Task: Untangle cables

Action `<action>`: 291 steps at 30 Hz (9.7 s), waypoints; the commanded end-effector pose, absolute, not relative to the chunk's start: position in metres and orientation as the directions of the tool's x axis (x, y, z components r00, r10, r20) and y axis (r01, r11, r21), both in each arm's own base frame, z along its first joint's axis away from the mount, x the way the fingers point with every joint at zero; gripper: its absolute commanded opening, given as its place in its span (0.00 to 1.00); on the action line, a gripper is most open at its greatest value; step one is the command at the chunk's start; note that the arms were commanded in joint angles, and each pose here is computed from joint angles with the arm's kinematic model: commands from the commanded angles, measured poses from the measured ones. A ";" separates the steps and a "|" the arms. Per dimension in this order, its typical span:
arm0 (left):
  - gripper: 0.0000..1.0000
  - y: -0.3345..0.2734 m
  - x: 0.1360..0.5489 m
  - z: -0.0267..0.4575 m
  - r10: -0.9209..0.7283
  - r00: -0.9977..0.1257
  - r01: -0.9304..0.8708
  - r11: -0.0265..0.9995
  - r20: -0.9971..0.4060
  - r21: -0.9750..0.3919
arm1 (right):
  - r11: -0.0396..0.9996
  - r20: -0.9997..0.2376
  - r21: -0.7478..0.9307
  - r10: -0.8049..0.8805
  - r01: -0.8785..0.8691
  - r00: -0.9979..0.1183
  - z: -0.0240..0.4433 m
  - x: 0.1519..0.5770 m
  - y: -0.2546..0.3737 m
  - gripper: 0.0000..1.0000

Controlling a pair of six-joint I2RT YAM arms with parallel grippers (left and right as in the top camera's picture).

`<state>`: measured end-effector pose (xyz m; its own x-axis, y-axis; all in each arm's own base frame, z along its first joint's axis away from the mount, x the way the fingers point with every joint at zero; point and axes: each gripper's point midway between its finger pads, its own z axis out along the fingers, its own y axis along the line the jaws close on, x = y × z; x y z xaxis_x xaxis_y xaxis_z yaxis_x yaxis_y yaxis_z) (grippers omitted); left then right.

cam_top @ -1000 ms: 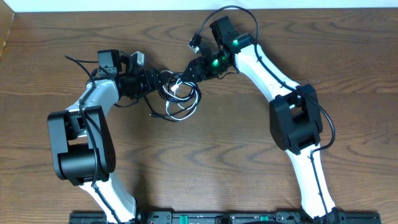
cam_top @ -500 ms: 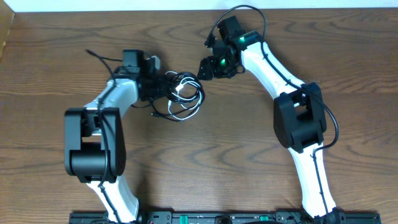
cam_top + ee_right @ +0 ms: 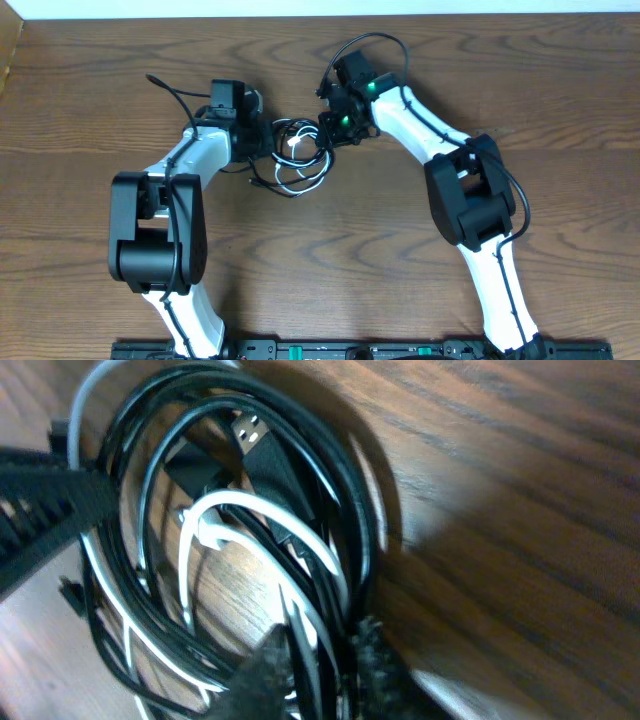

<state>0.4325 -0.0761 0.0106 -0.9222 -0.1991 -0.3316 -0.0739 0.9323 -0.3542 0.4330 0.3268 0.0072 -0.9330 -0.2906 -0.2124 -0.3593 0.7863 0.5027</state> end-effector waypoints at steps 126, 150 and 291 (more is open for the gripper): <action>0.07 -0.088 0.427 0.051 -0.070 -0.938 0.199 0.696 -0.341 -0.690 | 0.393 -0.549 0.492 -0.552 -0.777 -0.628 0.078 0.421 0.332 0.36; 0.07 -0.094 0.428 0.033 -0.078 -0.953 0.121 0.790 -0.294 -0.600 | 0.588 -0.338 -0.014 -0.764 -0.809 -0.550 0.019 0.419 0.333 0.43; 0.08 -0.037 0.418 0.044 -0.472 -0.851 -0.407 0.870 -0.232 -0.280 | 0.450 -0.388 0.745 -0.310 -0.493 -0.868 0.106 0.438 0.334 0.22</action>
<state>0.4217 -0.0515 0.0443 -0.8405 -0.4786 -0.2539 -0.4119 0.8689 -0.2743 0.4539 0.3037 0.0815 -0.8739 -0.3025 -0.3806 -0.4855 0.5027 0.7152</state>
